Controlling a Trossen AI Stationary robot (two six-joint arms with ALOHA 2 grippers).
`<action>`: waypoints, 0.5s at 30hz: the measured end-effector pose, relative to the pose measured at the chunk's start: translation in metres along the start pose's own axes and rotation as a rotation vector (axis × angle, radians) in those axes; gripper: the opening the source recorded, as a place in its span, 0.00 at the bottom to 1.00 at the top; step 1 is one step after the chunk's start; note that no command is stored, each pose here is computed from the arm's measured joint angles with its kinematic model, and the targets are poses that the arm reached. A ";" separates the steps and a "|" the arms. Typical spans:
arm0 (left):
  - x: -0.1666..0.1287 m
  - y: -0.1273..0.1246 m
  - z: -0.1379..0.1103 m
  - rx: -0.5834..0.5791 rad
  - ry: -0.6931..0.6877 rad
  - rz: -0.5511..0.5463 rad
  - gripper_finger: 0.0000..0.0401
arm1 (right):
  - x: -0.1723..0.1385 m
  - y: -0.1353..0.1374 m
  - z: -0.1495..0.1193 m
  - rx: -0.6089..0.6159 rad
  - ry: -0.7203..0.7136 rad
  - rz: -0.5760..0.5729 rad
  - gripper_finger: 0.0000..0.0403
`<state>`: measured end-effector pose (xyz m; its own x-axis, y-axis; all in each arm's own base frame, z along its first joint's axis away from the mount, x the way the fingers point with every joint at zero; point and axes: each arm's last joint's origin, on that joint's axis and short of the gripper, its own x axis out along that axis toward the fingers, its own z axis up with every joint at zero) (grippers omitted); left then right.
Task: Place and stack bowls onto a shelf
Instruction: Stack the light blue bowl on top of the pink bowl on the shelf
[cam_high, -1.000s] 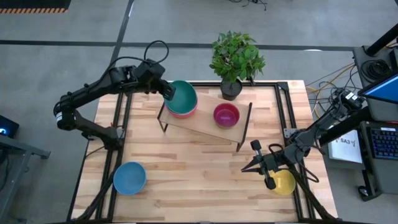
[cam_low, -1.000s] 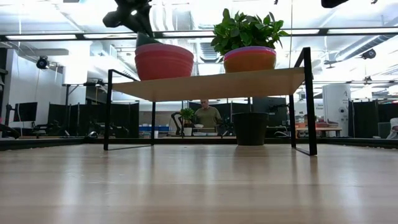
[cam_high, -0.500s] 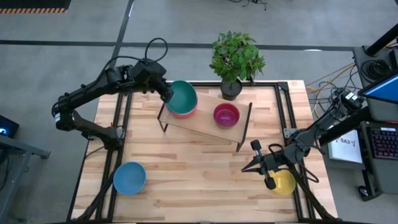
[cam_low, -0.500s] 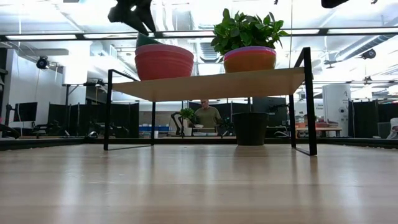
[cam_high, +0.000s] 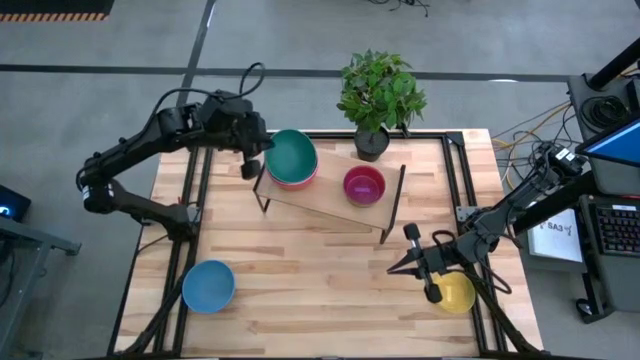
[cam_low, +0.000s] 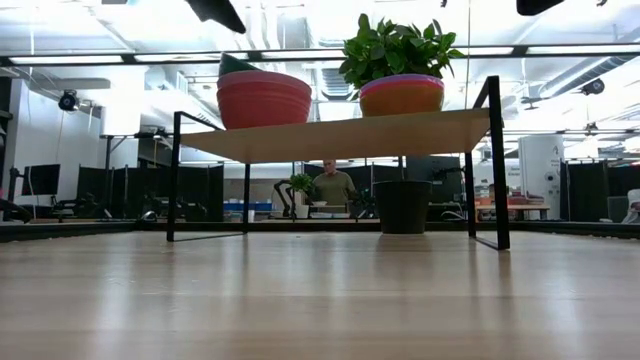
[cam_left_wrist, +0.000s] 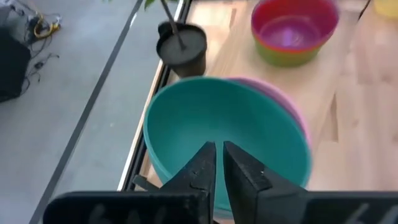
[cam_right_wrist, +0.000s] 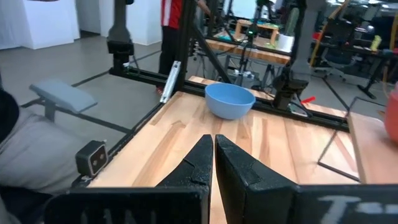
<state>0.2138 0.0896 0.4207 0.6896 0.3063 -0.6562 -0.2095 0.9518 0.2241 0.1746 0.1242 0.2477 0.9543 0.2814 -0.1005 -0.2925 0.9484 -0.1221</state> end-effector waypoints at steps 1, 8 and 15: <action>0.003 0.001 -0.002 0.001 0.012 0.002 0.03 | 0.000 0.000 0.000 0.005 0.001 -0.008 0.02; 0.021 0.007 -0.017 -0.041 0.072 0.020 0.00 | 0.000 0.000 0.000 0.012 0.002 -0.012 0.02; 0.031 0.008 -0.026 -0.096 0.098 0.024 0.00 | 0.000 0.000 0.000 0.011 0.003 -0.012 0.02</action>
<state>0.2155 0.1070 0.3834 0.6134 0.3244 -0.7201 -0.2934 0.9401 0.1736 0.1747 0.1239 0.2475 0.9575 0.2698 -0.1018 -0.2805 0.9533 -0.1122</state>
